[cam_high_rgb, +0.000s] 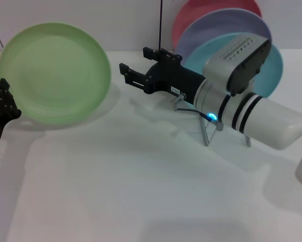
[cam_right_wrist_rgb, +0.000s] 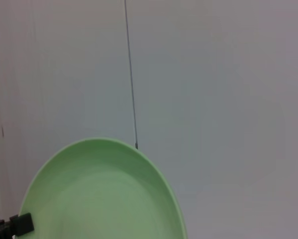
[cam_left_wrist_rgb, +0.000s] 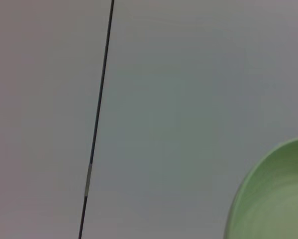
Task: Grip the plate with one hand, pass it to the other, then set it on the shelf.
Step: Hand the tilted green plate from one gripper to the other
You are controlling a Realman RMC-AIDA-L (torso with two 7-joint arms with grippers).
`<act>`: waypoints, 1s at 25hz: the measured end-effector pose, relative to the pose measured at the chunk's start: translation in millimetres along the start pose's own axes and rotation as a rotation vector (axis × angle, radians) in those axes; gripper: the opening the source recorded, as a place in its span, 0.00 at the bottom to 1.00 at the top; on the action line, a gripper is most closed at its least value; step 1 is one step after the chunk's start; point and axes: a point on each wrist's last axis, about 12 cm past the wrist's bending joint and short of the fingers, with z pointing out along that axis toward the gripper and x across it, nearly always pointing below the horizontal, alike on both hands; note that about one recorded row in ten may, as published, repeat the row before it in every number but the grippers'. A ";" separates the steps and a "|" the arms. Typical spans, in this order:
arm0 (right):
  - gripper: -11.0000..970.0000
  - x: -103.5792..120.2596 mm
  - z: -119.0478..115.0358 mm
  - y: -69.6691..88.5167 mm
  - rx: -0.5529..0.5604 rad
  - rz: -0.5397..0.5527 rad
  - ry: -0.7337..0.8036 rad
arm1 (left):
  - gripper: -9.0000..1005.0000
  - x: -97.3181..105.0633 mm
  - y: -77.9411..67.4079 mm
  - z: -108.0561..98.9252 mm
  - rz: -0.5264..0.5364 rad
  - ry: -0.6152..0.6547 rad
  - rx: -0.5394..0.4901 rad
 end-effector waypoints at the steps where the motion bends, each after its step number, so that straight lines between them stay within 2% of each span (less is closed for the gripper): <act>1: 0.78 -0.8 1.3 -0.1 0.001 -0.003 0.003 | 0.04 0.1 -0.4 -0.1 -0.003 0.000 -0.001; 25: 0.78 -13.9 27.6 3.3 0.018 -0.036 0.081 | 0.04 1.8 -10.9 -1.6 -0.014 0.006 0.048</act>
